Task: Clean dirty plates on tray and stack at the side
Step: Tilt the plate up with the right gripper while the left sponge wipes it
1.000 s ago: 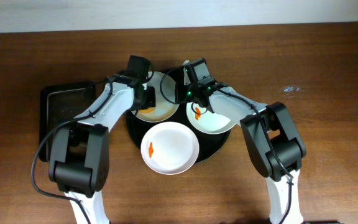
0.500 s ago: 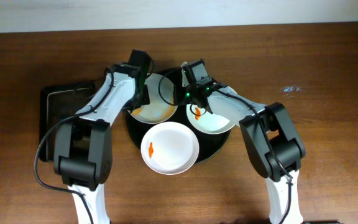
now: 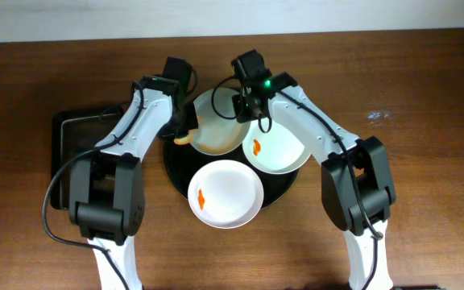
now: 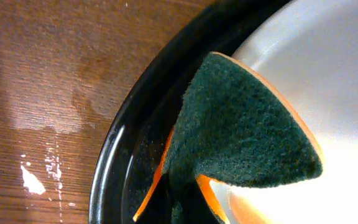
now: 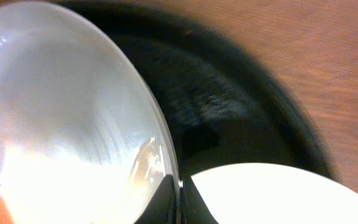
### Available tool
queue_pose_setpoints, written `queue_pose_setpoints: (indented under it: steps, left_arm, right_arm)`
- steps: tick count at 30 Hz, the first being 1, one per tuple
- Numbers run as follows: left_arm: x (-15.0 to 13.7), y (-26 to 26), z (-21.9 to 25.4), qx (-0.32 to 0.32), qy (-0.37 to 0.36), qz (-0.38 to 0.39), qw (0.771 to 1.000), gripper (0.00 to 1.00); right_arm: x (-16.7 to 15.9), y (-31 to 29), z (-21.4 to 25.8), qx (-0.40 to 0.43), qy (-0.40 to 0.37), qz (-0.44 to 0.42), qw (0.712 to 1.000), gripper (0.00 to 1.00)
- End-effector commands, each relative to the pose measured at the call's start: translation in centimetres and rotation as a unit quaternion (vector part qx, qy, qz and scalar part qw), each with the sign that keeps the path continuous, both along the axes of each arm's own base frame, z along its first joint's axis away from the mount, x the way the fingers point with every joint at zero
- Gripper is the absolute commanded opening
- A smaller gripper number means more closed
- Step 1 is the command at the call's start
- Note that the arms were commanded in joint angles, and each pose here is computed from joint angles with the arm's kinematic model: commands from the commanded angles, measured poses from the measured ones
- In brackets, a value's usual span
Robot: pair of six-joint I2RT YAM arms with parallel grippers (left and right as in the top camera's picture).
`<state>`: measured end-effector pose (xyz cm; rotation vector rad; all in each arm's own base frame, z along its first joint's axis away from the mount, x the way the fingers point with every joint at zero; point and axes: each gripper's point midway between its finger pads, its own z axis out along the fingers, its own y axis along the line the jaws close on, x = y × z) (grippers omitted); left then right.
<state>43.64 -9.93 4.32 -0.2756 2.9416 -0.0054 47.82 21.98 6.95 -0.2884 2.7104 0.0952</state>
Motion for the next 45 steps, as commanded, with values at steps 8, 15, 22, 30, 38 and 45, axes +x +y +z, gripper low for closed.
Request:
queue_pose_setpoints:
  steps: [8, 15, 22, 30, 38, 45]
  left_arm:
    - [0.9, 0.5, 0.4, 0.002, -0.012, -0.001, 1.0, 0.18]
    - [0.9, -0.4, 0.4, -0.019, -0.01, -0.027, 0.999, 0.2]
    - [0.9, 0.1, 0.5, -0.018, -0.009, -0.024, 1.0, 0.42]
    - [0.7, 2.1, 0.6, -0.015, 0.0, -0.013, 1.0, 0.43]
    - [0.7, 2.1, 0.6, -0.014, 0.001, -0.015, 1.0, 0.43]
    - [0.8, 2.1, 0.6, -0.015, 0.0, -0.015, 1.0, 0.43]
  right_arm:
    - [0.6, -3.9, 7.6, -0.128, -0.049, -0.004, 0.991, 0.04]
    - [-0.2, -3.3, 11.8, -0.255, -0.114, 0.01, 0.96, 0.04]
    - [-1.8, -1.6, 15.2, -0.367, -0.189, 0.001, 0.911, 0.04]
    - [-2.2, -1.2, 16.5, -0.392, -0.212, -0.006, 0.895, 0.04]
    - [-2.3, -0.7, 16.5, -0.388, -0.217, -0.006, 0.896, 0.04]
    - [-2.2, -0.6, 16.6, -0.378, -0.222, -0.015, 0.899, 0.04]
